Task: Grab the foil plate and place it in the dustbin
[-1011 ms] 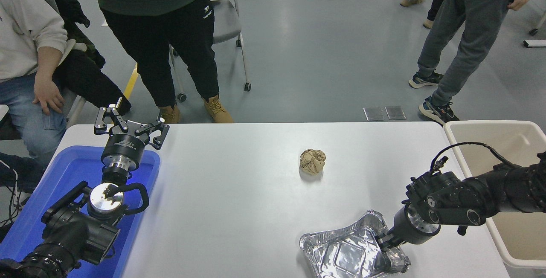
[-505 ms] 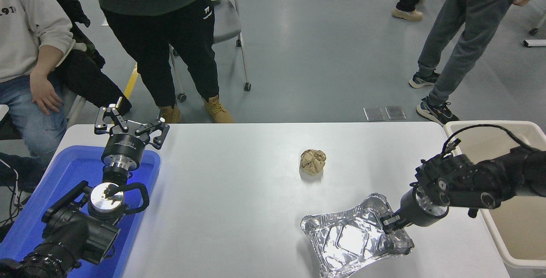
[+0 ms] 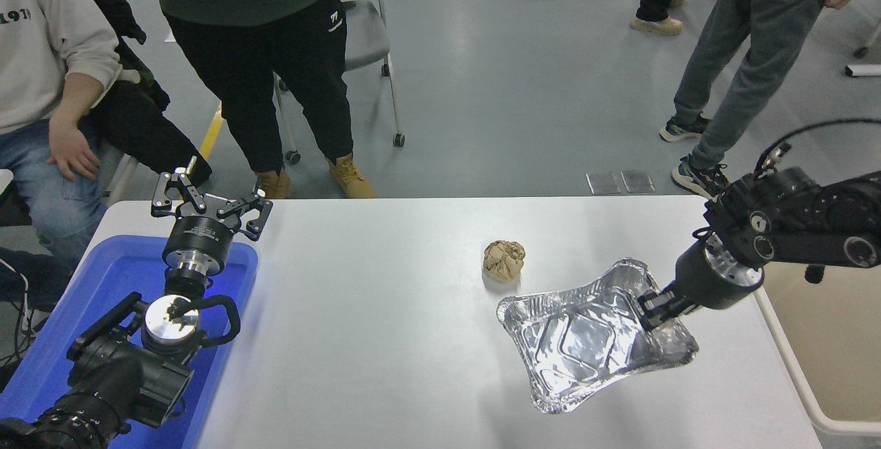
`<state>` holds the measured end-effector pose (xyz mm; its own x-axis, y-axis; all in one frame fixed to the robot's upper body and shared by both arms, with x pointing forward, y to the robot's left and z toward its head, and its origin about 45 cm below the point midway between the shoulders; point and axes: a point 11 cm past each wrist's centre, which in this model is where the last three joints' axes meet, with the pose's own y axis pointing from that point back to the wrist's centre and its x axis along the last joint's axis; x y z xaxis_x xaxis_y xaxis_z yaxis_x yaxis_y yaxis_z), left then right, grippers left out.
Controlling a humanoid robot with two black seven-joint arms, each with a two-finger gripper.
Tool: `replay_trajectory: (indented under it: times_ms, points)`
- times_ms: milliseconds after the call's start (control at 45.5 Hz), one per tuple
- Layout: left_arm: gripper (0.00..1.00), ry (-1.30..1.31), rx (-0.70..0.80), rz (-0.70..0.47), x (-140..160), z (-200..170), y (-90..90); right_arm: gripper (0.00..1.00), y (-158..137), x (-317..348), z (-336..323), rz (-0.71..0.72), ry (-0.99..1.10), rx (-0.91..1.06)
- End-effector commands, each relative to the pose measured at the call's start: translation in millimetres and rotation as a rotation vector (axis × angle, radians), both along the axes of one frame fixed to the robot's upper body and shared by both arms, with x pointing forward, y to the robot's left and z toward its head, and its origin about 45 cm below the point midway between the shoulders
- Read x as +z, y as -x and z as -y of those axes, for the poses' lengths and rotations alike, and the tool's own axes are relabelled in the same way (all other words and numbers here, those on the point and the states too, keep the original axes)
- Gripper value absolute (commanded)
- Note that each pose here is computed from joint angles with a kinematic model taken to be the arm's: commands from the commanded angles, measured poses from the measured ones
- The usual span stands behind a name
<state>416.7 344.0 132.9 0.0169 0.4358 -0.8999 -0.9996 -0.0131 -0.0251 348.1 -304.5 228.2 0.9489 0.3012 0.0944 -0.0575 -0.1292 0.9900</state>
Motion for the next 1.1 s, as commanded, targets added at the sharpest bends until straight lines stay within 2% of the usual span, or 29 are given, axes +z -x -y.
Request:
replay_trajectory:
  times_ms: [0, 220, 571, 879, 1077]
  points:
    - [0.99, 0.0, 0.0, 0.0, 0, 0, -0.2, 0.0, -11, 64, -5, -0.006, 0.01, -0.018]
    - [0.99, 0.0, 0.0, -0.001, 0, 0, 0.3, 0.0, -29, 113, -21, 0.1, -0.005, -0.001]
    - [0.99, -0.001, 0.0, 0.0, 0, -1, 0.3, 0.0, -39, 153, -34, 0.193, -0.034, 0.004]
    - [0.99, 0.0, 0.0, 0.0, 0, 0, 0.3, 0.0, -42, 154, -33, 0.202, -0.032, -0.001]
    - [0.99, 0.0, 0.0, -0.001, 0, 0, 0.3, 0.0, -66, 150, -2, 0.253, -0.011, -0.096]
